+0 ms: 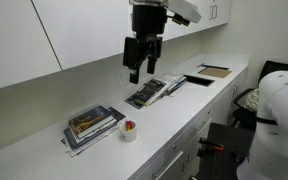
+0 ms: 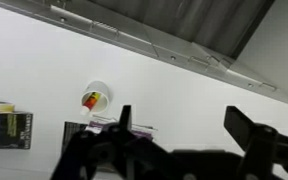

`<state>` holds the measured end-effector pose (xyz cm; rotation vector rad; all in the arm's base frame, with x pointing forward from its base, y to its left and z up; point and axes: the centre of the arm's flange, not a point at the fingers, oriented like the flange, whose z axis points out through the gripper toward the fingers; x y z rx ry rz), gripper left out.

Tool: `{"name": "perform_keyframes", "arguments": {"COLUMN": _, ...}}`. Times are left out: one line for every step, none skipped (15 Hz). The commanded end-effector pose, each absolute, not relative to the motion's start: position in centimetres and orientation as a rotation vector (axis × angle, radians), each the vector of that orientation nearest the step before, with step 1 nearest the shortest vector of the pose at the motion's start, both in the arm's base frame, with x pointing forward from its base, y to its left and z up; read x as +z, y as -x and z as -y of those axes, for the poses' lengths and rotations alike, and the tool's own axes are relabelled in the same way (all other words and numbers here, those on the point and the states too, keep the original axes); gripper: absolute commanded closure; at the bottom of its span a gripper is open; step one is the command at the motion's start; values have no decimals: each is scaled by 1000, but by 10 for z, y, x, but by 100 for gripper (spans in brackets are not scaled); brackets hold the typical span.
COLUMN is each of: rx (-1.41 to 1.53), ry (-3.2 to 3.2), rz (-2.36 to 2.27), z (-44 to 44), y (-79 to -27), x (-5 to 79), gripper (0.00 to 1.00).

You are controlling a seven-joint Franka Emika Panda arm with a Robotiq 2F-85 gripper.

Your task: Take the object from the cup and put it on the table

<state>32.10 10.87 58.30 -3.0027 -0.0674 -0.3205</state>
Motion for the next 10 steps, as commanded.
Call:
{"name": "perform_keyframes", "arguments": {"rx": -321, "ry": 3003, "rz": 67, "z": -109, "y": -321, "x": 583, "gripper": 0}}
{"name": "perform_keyframes", "arguments": {"rx": -322, "ry": 3003, "rz": 68, "z": -109, "y": -321, "x": 583, "gripper": 0}}
{"name": "perform_keyframes", "arguments": {"rx": -322, "ry": 3003, "rz": 68, "z": -109, "y": -321, "x": 583, "gripper": 0}}
{"name": "perform_keyframes", "arguments": {"rx": -322, "ry": 3003, "rz": 68, "z": -109, "y": -321, "x": 583, "gripper": 0}}
{"name": "perform_keyframes", "arguments": {"rx": -322, "ry": 3003, "rz": 68, "z": -109, "y": -321, "x": 583, "gripper": 0}}
{"name": "perform_keyframes", "arguments": {"rx": -322, "ry": 3003, "rz": 68, "z": -109, "y": -321, "x": 583, "gripper": 0}}
{"name": "perform_keyframes", "arguments": {"rx": -394, "ry": 3020, "rz": -42, "z": -106, "y": -332, "x": 574, "gripper": 0}}
{"name": "perform_keyframes", "arguments": {"rx": -371, "ry": 3008, "rz": -99, "z": -100, "y": -343, "x": 567, "gripper": 0}}
{"name": "perform_keyframes", "arguments": {"rx": -441, "ry": 3008, "rz": -207, "z": -89, "y": -361, "x": 551, "gripper": 0}}
{"name": "perform_keyframes", "arguments": {"rx": -476, "ry": 3006, "rz": -279, "z": -75, "y": -378, "x": 535, "gripper": 0}}
